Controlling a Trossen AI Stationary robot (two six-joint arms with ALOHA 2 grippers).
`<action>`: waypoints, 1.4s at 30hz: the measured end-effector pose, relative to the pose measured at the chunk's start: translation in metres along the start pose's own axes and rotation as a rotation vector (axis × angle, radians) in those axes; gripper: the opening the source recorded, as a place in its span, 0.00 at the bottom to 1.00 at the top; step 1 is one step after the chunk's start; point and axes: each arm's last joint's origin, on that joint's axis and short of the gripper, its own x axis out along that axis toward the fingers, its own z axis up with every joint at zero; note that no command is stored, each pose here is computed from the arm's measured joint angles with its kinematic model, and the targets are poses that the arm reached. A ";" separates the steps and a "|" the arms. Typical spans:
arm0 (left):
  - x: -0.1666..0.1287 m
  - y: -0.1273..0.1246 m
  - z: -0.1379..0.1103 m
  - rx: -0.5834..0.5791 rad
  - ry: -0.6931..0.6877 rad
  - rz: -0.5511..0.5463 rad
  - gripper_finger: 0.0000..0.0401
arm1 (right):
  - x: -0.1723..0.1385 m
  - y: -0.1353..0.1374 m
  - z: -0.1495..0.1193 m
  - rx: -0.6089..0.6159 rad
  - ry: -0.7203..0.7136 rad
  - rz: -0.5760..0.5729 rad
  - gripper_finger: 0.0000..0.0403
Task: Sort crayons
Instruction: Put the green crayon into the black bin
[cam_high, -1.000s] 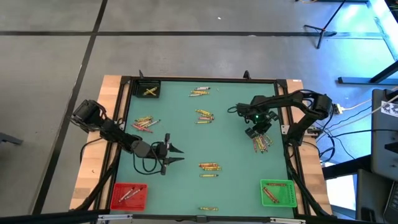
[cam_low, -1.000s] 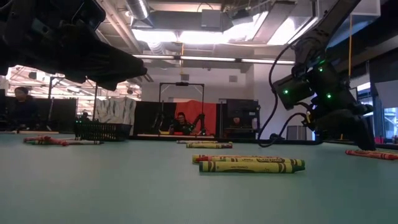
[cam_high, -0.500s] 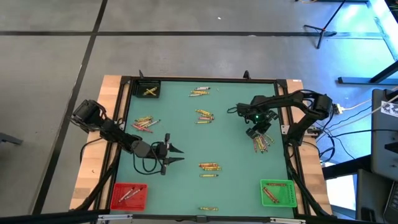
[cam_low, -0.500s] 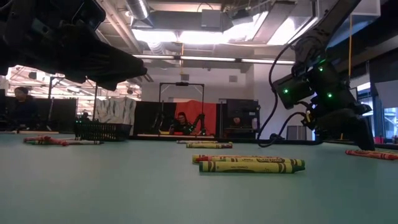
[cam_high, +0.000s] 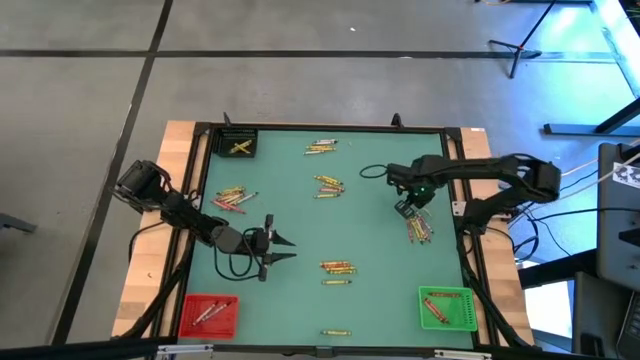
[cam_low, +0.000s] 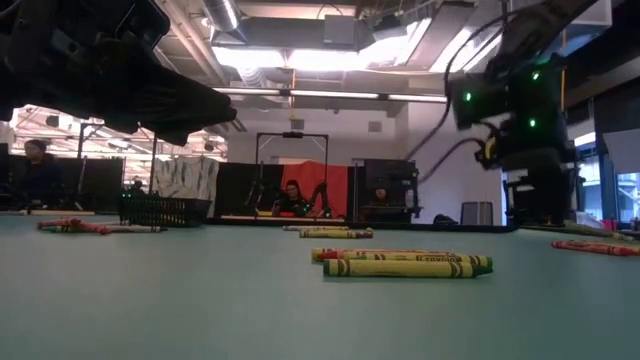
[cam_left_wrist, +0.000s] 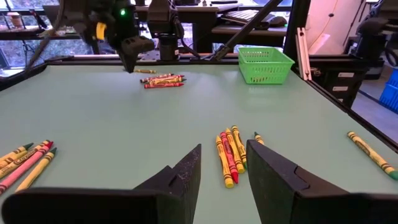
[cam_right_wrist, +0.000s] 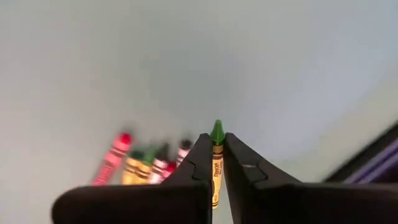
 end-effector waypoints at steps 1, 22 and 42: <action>0.000 0.000 0.000 0.000 0.000 0.000 0.28 | -0.004 0.003 -0.002 -0.011 -0.038 0.010 0.03; 0.024 0.032 0.007 -0.109 0.038 0.094 0.28 | -0.052 0.124 -0.013 -0.443 -0.939 0.390 0.04; 0.066 0.043 0.028 -0.158 0.095 0.032 0.39 | -0.035 0.192 -0.003 -0.627 -1.258 0.706 0.04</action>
